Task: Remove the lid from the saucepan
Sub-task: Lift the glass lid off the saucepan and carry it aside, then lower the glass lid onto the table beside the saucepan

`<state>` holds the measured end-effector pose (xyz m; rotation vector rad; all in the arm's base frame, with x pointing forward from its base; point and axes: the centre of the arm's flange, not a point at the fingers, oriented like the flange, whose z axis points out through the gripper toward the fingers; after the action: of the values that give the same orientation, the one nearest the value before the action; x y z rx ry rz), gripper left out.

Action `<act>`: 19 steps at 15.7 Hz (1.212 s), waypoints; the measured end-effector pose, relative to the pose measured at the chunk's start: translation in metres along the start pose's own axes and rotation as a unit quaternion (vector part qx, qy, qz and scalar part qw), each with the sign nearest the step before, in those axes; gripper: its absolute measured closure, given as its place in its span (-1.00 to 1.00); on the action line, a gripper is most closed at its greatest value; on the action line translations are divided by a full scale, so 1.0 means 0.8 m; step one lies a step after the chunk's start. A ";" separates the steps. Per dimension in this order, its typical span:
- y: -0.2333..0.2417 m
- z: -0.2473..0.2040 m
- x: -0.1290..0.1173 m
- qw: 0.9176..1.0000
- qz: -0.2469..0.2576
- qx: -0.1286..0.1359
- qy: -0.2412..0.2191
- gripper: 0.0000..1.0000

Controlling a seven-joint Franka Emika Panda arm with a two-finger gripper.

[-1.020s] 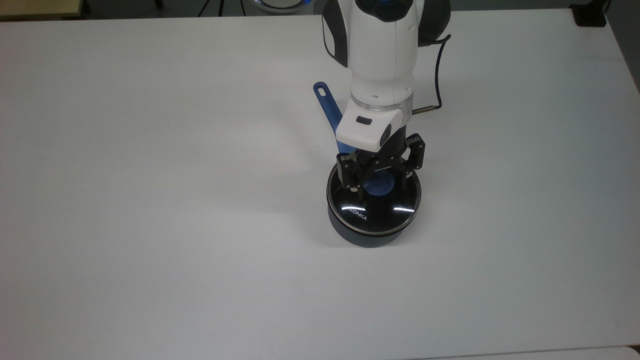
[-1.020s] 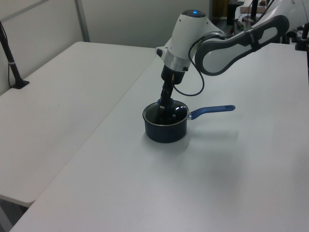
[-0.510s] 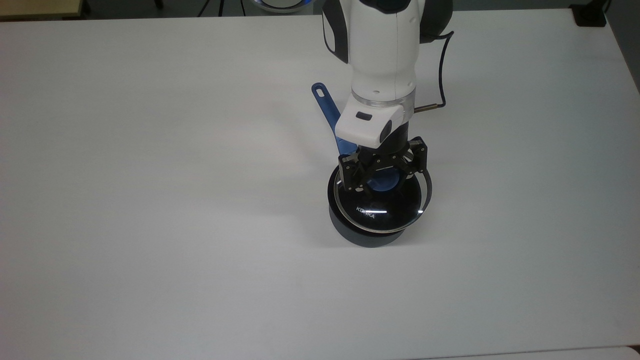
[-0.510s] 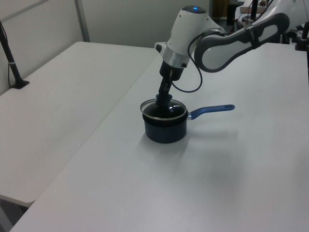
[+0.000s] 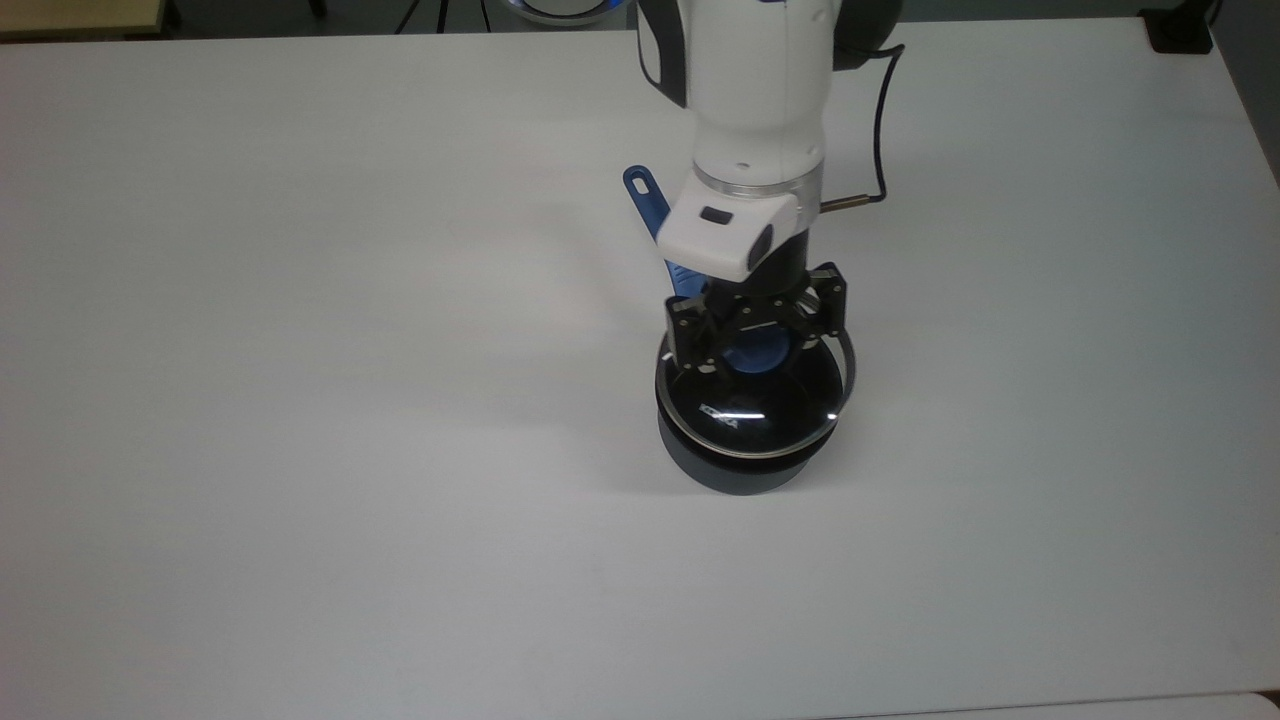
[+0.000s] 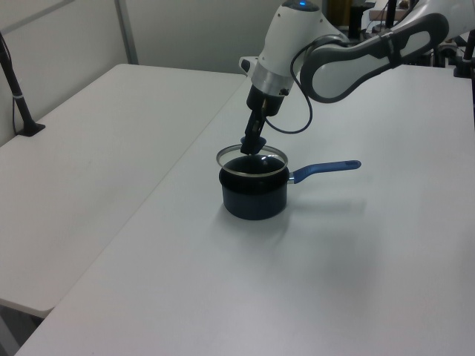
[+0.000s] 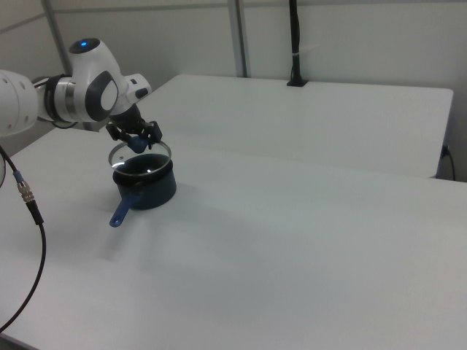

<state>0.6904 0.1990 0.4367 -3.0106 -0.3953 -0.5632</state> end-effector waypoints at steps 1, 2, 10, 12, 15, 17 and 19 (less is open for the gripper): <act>0.010 -0.005 -0.001 1.000 0.005 -0.003 -0.005 -0.06; 0.023 -0.010 -0.002 1.000 0.011 -0.006 -0.009 -0.06; 0.168 -0.004 -0.041 0.997 0.041 -0.056 -0.044 -0.06; 0.209 0.002 -0.063 0.996 0.040 -0.061 -0.060 -0.06; 0.265 -0.001 -0.098 0.994 0.032 -0.066 -0.079 -0.06; 0.285 0.000 -0.123 0.993 0.018 -0.065 -0.094 -0.06; 0.287 0.003 -0.150 0.992 0.006 -0.060 -0.112 -0.06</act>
<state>0.6428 -0.0510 0.3898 -3.2009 -0.3662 -0.2560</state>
